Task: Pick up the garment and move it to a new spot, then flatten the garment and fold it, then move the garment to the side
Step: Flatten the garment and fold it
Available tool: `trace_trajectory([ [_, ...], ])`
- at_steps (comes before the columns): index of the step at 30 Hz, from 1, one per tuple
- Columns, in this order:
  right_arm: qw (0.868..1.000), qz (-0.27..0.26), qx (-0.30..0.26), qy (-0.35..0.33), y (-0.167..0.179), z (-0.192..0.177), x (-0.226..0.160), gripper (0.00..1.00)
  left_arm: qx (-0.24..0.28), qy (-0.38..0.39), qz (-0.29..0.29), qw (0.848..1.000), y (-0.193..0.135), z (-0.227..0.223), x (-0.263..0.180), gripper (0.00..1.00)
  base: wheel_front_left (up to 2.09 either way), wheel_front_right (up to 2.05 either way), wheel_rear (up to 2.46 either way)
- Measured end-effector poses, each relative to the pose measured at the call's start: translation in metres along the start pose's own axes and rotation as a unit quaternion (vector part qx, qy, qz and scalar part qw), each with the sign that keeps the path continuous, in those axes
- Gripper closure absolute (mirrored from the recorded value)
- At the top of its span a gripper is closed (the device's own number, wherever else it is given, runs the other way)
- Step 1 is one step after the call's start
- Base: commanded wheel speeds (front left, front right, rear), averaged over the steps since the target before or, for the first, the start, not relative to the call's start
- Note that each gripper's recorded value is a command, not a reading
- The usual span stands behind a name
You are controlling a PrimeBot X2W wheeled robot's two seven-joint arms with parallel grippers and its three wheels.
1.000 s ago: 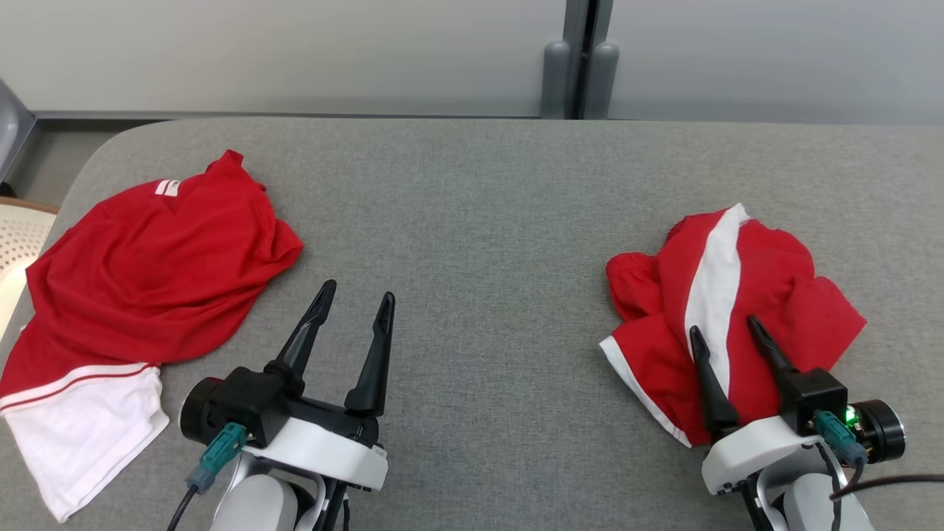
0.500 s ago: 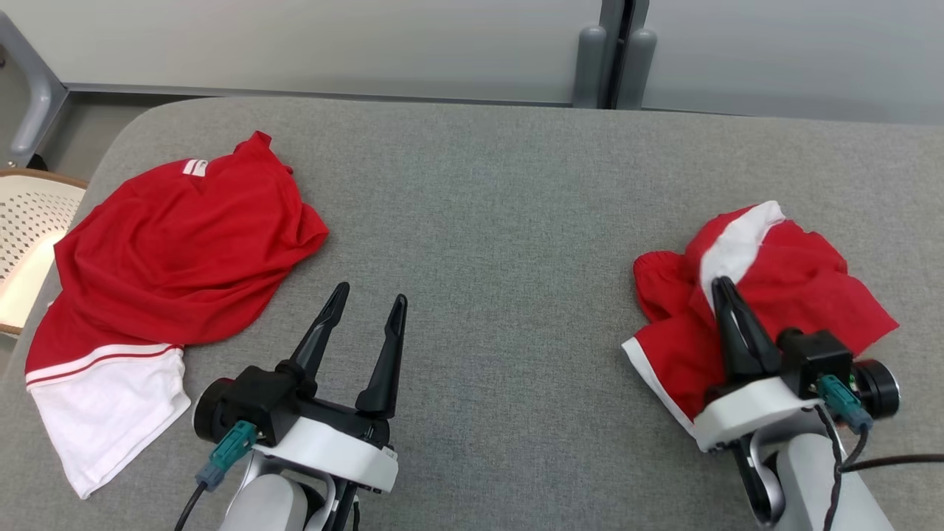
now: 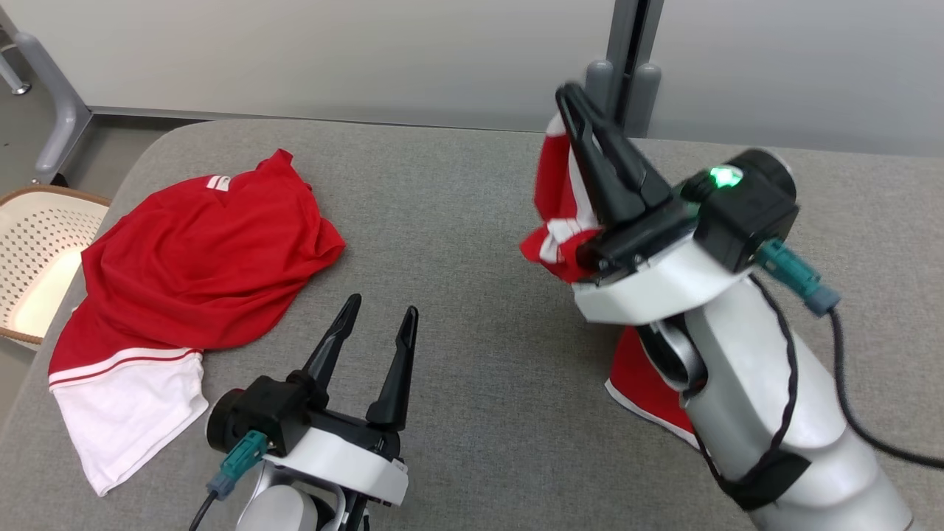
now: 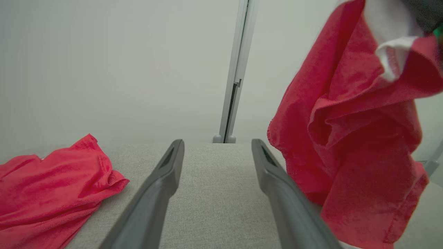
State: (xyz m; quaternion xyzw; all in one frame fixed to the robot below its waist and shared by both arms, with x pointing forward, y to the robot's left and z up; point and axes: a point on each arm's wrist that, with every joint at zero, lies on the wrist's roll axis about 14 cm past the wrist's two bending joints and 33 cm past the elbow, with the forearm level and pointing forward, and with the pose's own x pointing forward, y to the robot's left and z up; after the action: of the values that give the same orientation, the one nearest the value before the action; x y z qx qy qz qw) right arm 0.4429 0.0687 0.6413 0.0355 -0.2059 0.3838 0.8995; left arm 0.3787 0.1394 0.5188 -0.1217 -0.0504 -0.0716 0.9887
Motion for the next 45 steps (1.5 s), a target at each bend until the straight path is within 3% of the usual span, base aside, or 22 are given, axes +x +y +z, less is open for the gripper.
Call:
trace_trajectory([
  [2, 0.998, 0.008, 0.024, -0.05, -0.001, 0.035, 0.023, 1.0, -0.002, 0.003, 0.002, 1.0, -0.001, -0.002, -0.006, 0.0, 0.0, 0.0, 0.0],
  [6, 0.997, -0.016, 0.045, -0.062, -0.023, 0.043, 0.038, 1.0, -0.004, 0.002, 0.011, 1.0, 0.003, 0.0, -0.01, 0.0, 0.0, 0.0, 0.0],
  [11, 0.994, -0.101, 0.039, -0.015, -0.104, 0.012, 0.033, 1.0, -0.006, 0.009, 0.023, 1.0, 0.01, -0.005, -0.011, 0.0, 0.0, 0.0, 0.0],
  [15, 0.984, -0.173, 0.029, 0.035, -0.168, -0.021, 0.023, 1.0, -0.003, 0.022, 0.024, 0.999, 0.013, -0.013, -0.007, 0.0, 0.0, 0.0, 0.0],
  [16, 0.978, -0.196, 0.047, 0.044, -0.182, -0.031, 0.021, 0.8, -0.004, 0.027, 0.023, 0.999, 0.013, -0.016, -0.006, 0.0, 0.0, 0.0, 0.0],
  [17, 0.973, -0.213, 0.057, 0.07, -0.193, -0.046, 0.017, 0.0, -0.004, 0.032, 0.023, 0.999, 0.013, -0.019, -0.006, 0.0, 0.0, 0.0, 0.0],
  [20, 0.953, -0.241, -0.011, 0.181, -0.235, -0.092, -0.015, 0.0, -0.006, 0.044, 0.025, 0.999, 0.017, -0.027, -0.003, 0.0, 0.0, 0.0, 0.0],
  [22, 0.941, -0.261, -0.038, 0.21, -0.258, -0.103, -0.03, 0.0, -0.005, 0.048, 0.026, 0.999, 0.019, -0.03, -0.001, 0.0, 0.0, 0.0, 0.0],
  [26, 0.934, -0.272, -0.021, 0.232, -0.254, -0.125, -0.039, 0.0, -0.007, 0.051, 0.036, 0.998, 0.024, -0.032, 0.001, 0.0, 0.0, 0.0, 0.0],
  [31, 0.931, -0.284, -0.021, 0.23, -0.253, -0.123, -0.052, 0.0, -0.006, 0.049, 0.026, 0.998, 0.019, -0.032, 0.005, 0.0, 0.0, 0.0, 0.0],
  [36, 0.946, -0.272, -0.02, 0.175, -0.229, -0.096, -0.045, 0.0, -0.003, 0.029, 0.02, 0.999, 0.017, -0.021, 0.014, 0.0, 0.0, 0.0, 0.0],
  [45, 0.951, -0.282, 0.018, 0.126, -0.187, -0.072, -0.097, 0.0, -0.001, -0.012, 0.003, 1.0, 0.006, 0.005, 0.024, 0.0, 0.0, 0.0, 0.0],
])
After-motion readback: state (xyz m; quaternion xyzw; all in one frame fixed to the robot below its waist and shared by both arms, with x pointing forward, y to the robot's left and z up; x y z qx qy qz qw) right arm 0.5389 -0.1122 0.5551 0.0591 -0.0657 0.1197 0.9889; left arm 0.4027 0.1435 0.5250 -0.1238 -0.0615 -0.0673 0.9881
